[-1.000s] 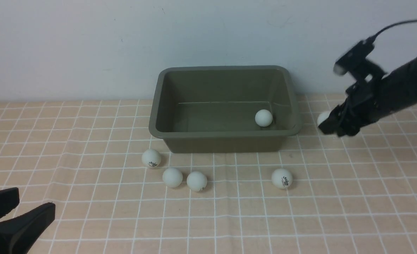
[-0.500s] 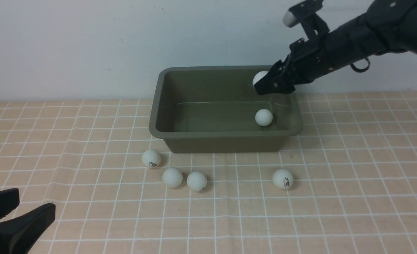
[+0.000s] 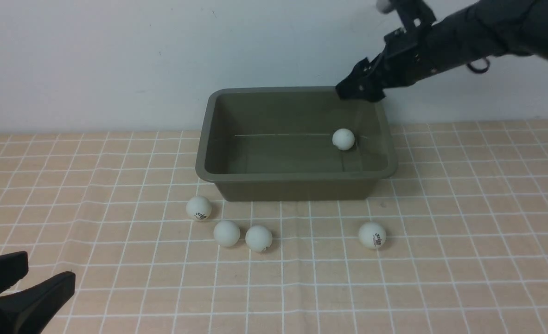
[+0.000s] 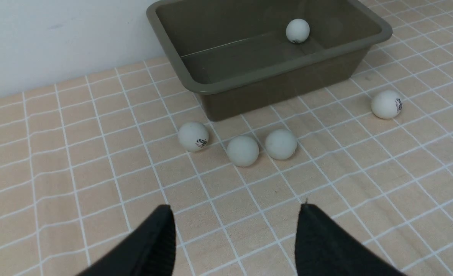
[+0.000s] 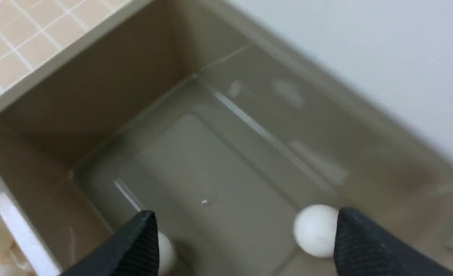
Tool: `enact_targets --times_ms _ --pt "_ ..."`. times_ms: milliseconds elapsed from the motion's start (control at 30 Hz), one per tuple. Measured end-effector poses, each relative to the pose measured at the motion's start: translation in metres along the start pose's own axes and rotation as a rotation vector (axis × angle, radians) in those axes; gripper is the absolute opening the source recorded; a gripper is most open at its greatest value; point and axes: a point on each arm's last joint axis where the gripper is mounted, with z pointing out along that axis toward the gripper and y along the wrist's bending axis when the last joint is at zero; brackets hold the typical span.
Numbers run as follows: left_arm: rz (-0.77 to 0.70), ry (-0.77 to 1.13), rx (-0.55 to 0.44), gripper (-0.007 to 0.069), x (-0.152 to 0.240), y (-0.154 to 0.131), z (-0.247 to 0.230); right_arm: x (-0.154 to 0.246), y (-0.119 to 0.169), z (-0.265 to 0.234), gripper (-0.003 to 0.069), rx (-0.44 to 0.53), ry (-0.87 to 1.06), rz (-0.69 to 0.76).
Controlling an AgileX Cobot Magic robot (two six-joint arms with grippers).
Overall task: Put the table tennis balls into the box on the light coffee tablecloth.
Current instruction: 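Release the ping pong ball into the bin and lift the gripper away, then reach for and grasp a ping pong ball on the table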
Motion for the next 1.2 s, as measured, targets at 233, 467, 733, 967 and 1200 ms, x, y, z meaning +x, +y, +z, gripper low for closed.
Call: enact_targets --times_ms 233,467,733,967,1200 --pt "-0.024 0.082 0.009 0.0351 -0.009 0.009 0.018 -0.03 0.028 -0.087 0.0537 0.051 0.009 -0.068" --pt "0.016 0.072 0.0 0.0351 -0.043 0.018 0.026 -0.006 0.046 -0.106 0.0536 0.039 0.12 0.036" --pt "0.035 0.071 -0.004 0.0351 -0.054 0.021 0.029 0.042 0.077 -0.106 0.0536 -0.006 0.22 0.127" --pt "0.044 0.079 -0.001 0.0351 -0.053 0.021 0.029 0.088 0.105 -0.073 0.0536 -0.036 0.333 0.147" --pt "0.045 0.091 0.007 0.0351 -0.052 0.02 0.029 0.103 0.111 -0.051 0.0536 0.052 0.396 0.134"
